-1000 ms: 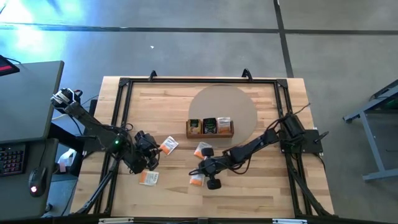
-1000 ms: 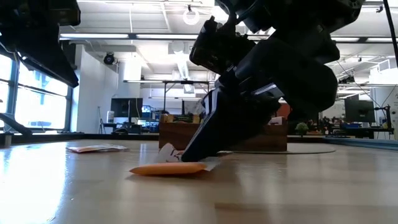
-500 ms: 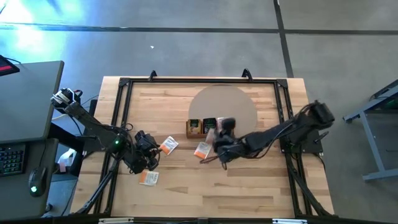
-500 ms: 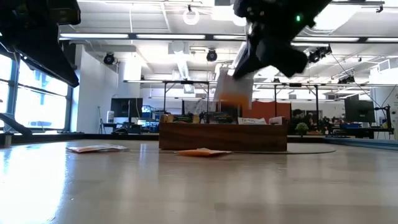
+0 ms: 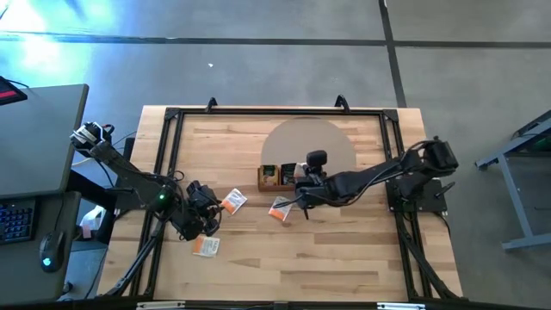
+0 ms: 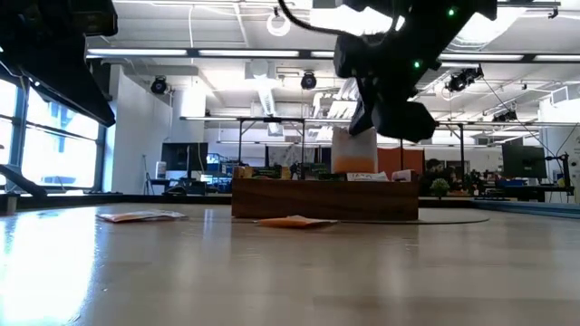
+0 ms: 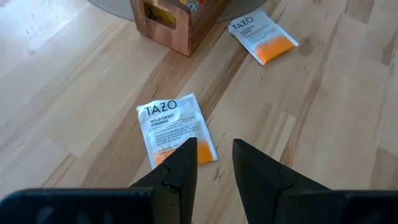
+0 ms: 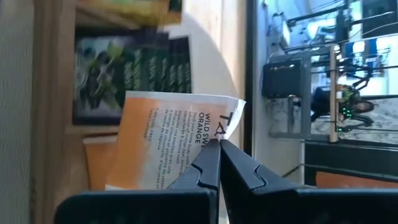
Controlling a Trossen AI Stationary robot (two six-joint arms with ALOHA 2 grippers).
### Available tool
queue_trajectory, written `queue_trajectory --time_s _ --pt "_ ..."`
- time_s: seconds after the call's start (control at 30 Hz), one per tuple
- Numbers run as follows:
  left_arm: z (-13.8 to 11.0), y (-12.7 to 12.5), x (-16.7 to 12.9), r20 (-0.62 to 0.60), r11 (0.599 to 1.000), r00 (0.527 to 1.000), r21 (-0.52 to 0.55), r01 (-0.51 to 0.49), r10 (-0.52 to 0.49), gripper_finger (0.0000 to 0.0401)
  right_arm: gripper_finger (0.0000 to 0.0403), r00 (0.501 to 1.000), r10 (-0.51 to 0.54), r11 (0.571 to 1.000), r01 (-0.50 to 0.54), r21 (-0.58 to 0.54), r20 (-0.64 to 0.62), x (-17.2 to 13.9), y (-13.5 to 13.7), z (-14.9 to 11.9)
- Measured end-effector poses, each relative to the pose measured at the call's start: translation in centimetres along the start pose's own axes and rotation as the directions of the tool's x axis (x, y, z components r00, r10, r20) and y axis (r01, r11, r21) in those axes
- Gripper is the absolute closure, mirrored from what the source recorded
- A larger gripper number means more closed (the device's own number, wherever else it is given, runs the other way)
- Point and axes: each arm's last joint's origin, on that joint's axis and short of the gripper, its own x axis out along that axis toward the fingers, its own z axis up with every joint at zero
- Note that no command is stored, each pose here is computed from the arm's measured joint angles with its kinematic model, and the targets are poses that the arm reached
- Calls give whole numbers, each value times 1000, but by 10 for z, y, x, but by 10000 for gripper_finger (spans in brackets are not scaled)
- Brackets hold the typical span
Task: Pick & Place Tea
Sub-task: Put the white tea bag into the right section of the wooden organizer
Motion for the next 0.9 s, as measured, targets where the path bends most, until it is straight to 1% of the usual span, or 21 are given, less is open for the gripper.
queue_trajectory --time_s 0.13,0.2,0.33,0.47,0.5,0.7,0.9 --pt "0 0 0 0 1000 1000 0 0 0 300 402 998 2 997 -7 -78 -65 10 7 -5" --pt "0 0 0 0 1000 1000 0 0 0 300 401 996 -12 996 3 -92 -88 12 9 -7" --pt "0 0 0 0 1000 1000 0 0 0 300 402 993 -6 991 -10 -136 -121 11 10 -12" --pt "0 0 0 -1 1000 1000 0 0 0 300 401 988 -72 984 48 -169 -138 11 8 -14" --pt "0 0 0 0 1000 1000 0 0 0 300 401 988 -72 984 48 -171 -137 11 8 -14" --pt "0 0 0 0 1000 1000 0 0 0 300 399 991 -15 986 -7 -164 -136 13 9 -14" --pt "0 0 0 0 1000 1000 0 0 0 300 391 988 82 984 -102 -146 -134 14 10 -14"
